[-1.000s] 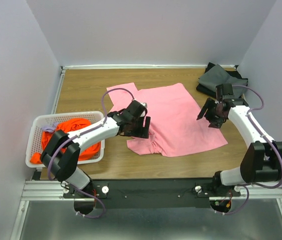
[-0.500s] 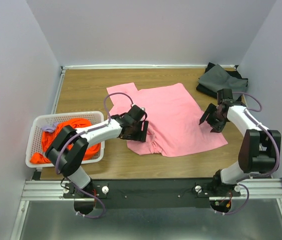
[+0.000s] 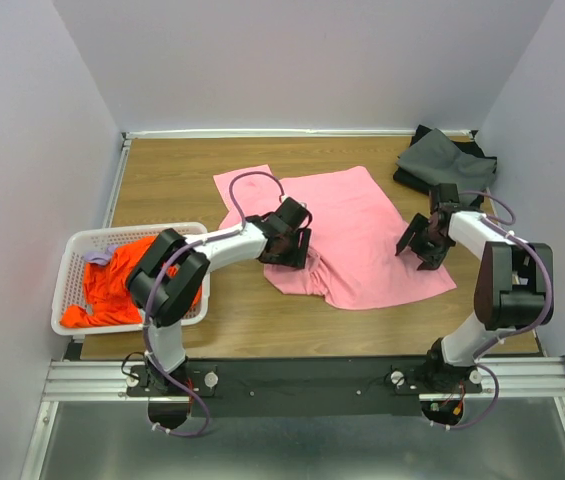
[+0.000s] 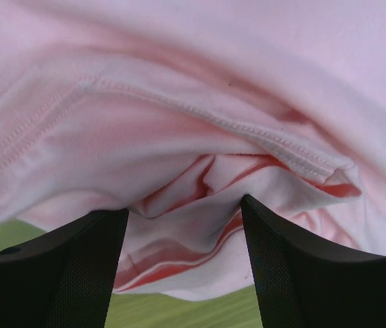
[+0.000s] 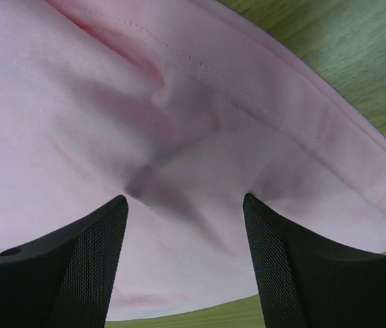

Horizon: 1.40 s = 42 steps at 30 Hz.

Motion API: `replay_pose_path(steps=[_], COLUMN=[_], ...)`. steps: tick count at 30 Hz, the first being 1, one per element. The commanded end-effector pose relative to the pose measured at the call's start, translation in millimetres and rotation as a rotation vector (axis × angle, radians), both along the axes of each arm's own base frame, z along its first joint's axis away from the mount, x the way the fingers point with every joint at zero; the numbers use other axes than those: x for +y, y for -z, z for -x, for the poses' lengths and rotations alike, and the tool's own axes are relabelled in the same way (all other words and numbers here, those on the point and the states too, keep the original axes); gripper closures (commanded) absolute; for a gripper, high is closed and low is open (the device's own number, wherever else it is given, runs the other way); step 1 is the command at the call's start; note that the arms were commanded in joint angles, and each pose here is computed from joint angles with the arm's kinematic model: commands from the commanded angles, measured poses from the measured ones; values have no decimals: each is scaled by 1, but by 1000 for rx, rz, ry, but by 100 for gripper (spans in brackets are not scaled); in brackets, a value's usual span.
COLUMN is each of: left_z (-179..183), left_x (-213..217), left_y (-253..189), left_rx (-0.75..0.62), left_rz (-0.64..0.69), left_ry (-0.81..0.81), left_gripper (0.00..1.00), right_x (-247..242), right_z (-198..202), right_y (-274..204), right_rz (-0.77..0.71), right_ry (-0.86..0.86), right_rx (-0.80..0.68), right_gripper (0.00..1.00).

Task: Fold and stack the t-shirts
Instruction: Flatten the tshirt out

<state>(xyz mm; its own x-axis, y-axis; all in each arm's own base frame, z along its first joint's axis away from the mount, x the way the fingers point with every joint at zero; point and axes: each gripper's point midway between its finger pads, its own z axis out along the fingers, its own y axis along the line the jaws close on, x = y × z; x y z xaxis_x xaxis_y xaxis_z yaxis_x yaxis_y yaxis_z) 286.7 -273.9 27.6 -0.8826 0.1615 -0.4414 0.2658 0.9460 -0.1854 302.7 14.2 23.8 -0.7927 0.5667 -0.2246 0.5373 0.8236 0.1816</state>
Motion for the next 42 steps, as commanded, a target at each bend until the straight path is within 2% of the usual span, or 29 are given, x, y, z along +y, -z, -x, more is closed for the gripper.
replay_pose_path(steps=[1, 5, 7, 13, 18, 23, 24, 27, 35, 42], left_z=[-22, -44, -56, -59, -34, -25, -24, -26, -37, -44], left_x=[-2, -16, -21, 8, 43, 42, 40, 32, 34, 31], left_y=[9, -2, -24, -66, -44, -31, -29, -24, -7, 2], left_rx=[-22, -45, -86, -144, -92, -53, -46, -37, -33, -29], left_rz=[-69, -72, -46, 12, 16, 67, 77, 101, 59, 45], left_ry=[18, 26, 13, -95, -161, -150, -143, -132, -166, -155], left_gripper=[25, 25, 25, 25, 28, 34, 37, 42, 43, 48], right_x=[-1, 1, 2, 5, 11, 11, 11, 10, 10, 11], right_z=[-12, -25, -34, -45, -39, -34, -35, -36, -39, -35], right_y=[6, 4, -3, -25, -27, -26, -27, -29, -35, -34], right_rz=[-12, -26, -30, -54, -78, -80, -77, -75, -75, -75], right_ry=[20, 25, 21, 10, 8, 5, 5, 4, 3, 2], right_rx=[-7, -18, -42, -109, -111, -107, -110, -115, -133, -127], right_gripper=[25, 25, 25, 25, 25, 25, 25, 25, 25, 25])
